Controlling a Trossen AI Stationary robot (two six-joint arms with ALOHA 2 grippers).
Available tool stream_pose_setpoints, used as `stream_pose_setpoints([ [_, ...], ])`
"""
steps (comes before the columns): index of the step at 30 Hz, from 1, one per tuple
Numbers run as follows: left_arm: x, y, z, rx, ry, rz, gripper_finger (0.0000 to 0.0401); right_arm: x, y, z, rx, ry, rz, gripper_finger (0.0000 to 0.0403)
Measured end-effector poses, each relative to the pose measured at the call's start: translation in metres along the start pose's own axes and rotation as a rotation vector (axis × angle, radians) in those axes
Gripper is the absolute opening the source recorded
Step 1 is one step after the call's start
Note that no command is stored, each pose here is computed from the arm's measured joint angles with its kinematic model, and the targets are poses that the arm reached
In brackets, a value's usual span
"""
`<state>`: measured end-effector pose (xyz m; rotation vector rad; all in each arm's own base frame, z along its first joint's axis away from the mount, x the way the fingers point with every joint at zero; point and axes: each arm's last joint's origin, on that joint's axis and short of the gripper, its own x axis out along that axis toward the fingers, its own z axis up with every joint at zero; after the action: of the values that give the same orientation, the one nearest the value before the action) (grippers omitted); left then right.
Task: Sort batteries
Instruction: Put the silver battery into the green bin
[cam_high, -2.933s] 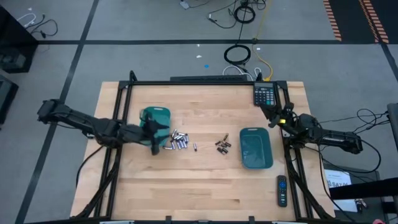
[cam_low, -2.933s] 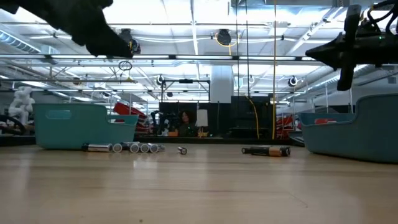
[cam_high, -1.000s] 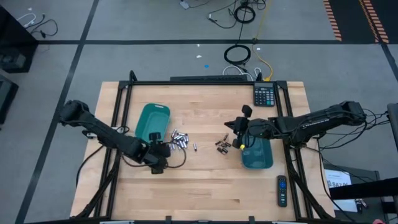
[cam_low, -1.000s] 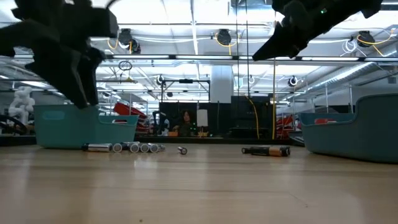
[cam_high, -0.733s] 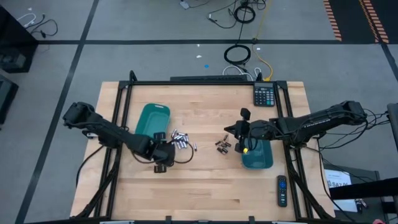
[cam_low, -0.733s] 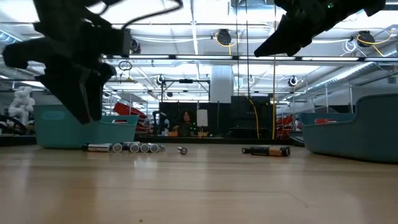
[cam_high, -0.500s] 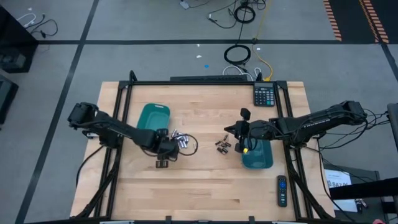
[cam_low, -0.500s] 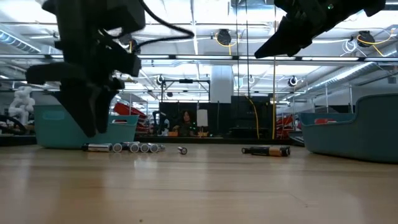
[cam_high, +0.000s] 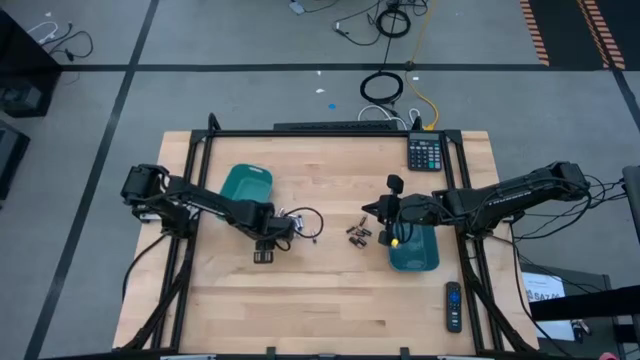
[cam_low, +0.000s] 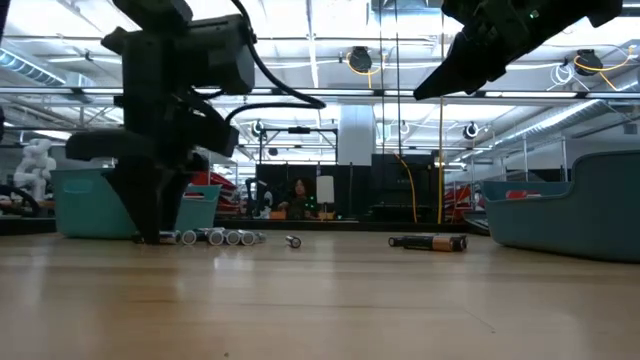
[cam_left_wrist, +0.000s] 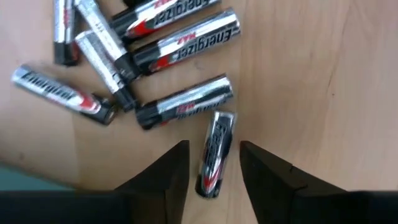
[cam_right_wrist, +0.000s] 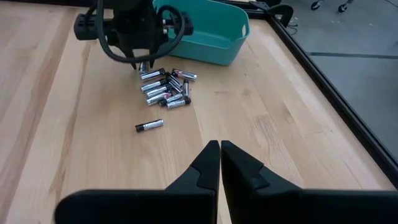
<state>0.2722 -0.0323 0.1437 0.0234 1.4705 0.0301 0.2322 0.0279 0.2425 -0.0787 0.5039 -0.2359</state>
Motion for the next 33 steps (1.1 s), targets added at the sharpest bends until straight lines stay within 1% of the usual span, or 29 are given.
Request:
stream_pose_setpoints([
  [6,0.013,-0.003,0.004,0.105,0.023,-0.028,0.0091,0.000,0.001,0.000,-0.003,-0.003,0.005,0.0006],
  [9,0.011,-0.007,0.006,0.151,0.029,-0.015,0.0052,0.000,0.001,0.000,-0.004,-0.002,0.004,0.0006],
  [10,0.007,-0.009,0.008,0.160,0.032,0.000,0.0046,0.000,0.001,0.000,-0.003,-0.002,0.004,0.0006],
  [13,-0.008,-0.013,0.011,0.182,0.066,0.032,0.0046,0.000,0.001,0.000,-0.003,-0.003,0.004,0.0006],
  [19,-0.064,-0.021,0.021,0.191,0.029,0.122,0.0046,0.000,0.001,0.001,0.005,-0.007,0.001,0.0006],
  [21,-0.086,-0.019,0.021,0.162,0.003,0.159,0.0046,0.000,0.001,0.001,0.012,-0.007,0.001,0.0006],
  [23,-0.101,-0.010,0.011,0.102,0.043,0.202,0.0046,0.000,0.001,0.000,0.014,-0.006,0.001,0.0006],
  [26,-0.112,0.010,-0.007,-0.051,0.139,0.235,0.0046,0.000,0.001,0.000,0.014,-0.005,0.002,0.0006],
  [29,-0.118,0.026,-0.023,-0.186,0.157,0.285,0.0052,0.000,0.001,0.000,0.018,-0.005,0.002,0.0006],
  [31,-0.119,0.033,-0.030,-0.224,0.141,0.295,0.0089,0.000,0.001,0.000,0.018,-0.005,0.003,0.0006],
  [33,-0.120,0.037,-0.035,-0.236,0.146,0.318,0.0142,0.000,0.001,0.000,0.018,-0.004,0.003,0.0006],
])
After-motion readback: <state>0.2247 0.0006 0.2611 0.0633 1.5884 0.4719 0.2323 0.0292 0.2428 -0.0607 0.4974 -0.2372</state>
